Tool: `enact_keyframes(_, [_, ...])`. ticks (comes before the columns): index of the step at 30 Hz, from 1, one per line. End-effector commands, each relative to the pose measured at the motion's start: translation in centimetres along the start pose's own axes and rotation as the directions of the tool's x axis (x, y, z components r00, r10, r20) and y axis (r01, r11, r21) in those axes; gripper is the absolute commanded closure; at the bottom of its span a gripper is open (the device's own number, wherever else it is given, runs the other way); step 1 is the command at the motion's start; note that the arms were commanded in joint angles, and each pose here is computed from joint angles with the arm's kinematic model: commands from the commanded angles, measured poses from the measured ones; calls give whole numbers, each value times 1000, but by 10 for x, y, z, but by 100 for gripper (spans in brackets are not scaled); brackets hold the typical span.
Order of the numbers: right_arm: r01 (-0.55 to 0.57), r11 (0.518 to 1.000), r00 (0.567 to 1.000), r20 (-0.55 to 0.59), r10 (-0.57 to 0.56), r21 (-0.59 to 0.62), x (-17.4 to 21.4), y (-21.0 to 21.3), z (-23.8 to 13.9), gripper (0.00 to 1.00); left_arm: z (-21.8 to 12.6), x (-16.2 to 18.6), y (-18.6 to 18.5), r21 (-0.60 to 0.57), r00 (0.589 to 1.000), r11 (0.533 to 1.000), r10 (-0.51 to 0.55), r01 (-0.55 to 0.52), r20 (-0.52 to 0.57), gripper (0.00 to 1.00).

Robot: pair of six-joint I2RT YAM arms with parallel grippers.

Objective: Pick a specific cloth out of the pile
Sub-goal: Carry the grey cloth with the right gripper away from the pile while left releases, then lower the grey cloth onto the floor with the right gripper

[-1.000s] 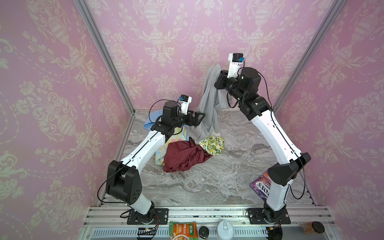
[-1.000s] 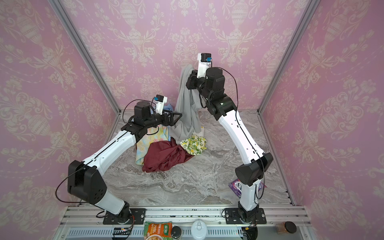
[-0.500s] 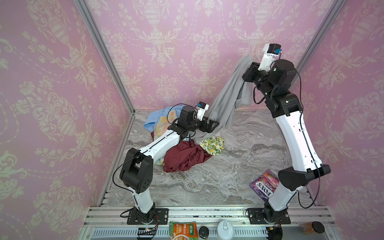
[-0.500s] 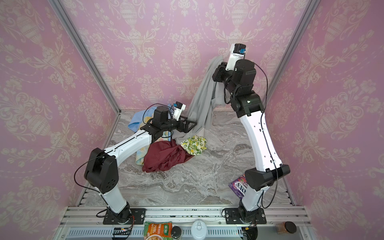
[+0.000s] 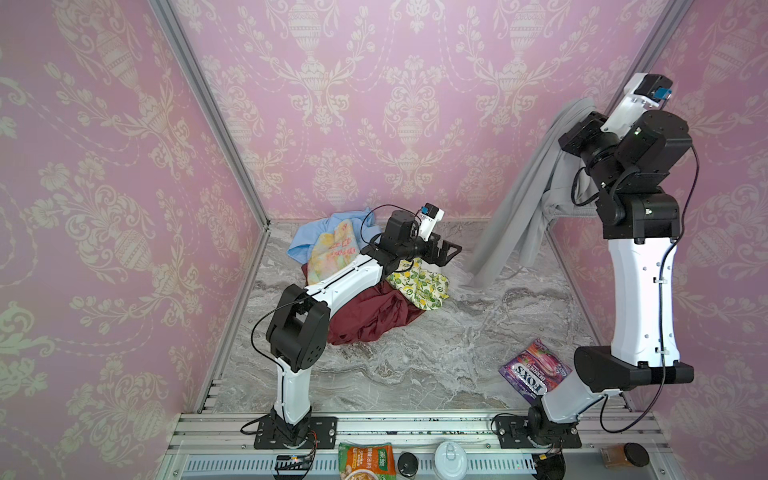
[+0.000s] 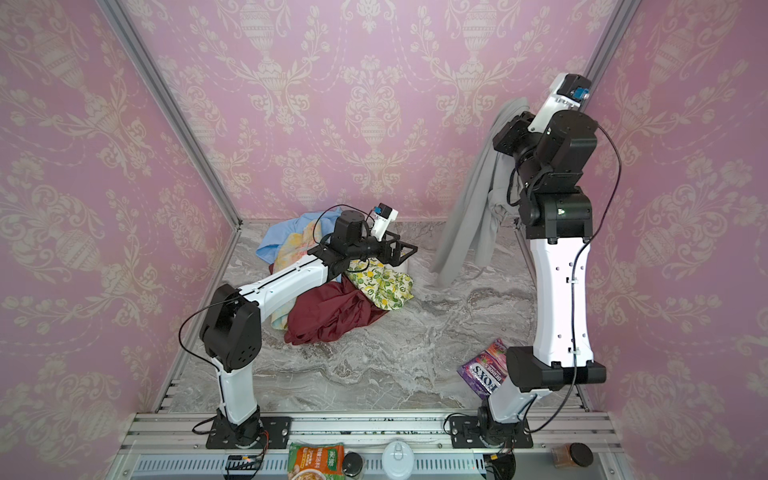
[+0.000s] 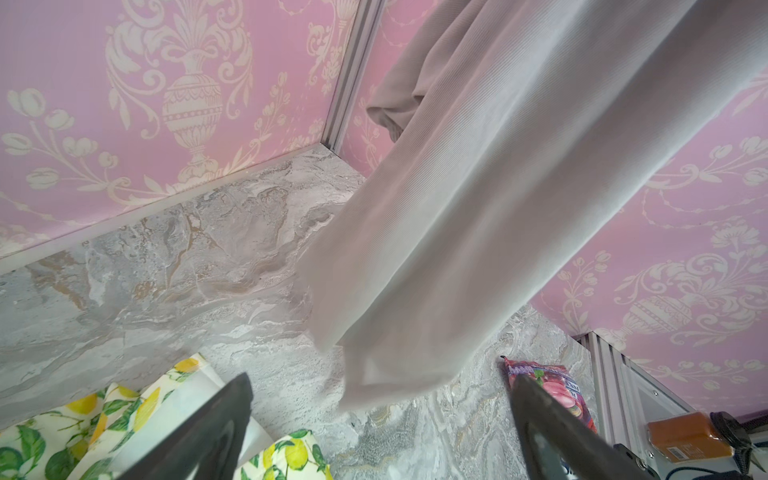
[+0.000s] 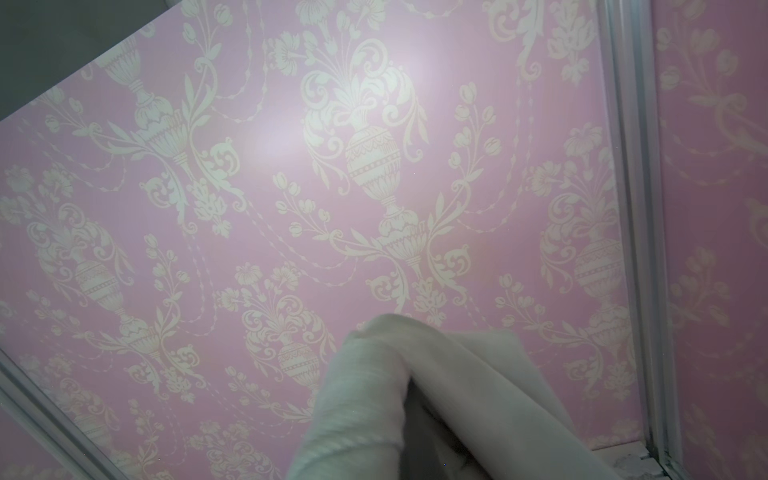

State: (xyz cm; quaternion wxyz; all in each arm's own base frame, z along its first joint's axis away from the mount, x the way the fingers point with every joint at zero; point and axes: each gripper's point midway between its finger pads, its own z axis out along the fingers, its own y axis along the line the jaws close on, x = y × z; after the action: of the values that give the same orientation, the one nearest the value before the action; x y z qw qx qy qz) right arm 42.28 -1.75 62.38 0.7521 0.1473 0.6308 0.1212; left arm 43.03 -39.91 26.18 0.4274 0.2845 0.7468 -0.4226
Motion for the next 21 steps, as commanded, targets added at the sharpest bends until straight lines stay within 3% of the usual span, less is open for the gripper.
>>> enact_keyframes(1, [-19, 999, 998, 66, 22, -42, -31, 8, -20, 100, 5, -15, -14, 53, 999, 998, 13, -15, 33, 2])
enact_keyframes(21, [20, 994, 993, -120, -7, 105, 68, -49, -3, 100, 5, 8, -6, 27, 1000, 1000, -7, 7, 0, 3])
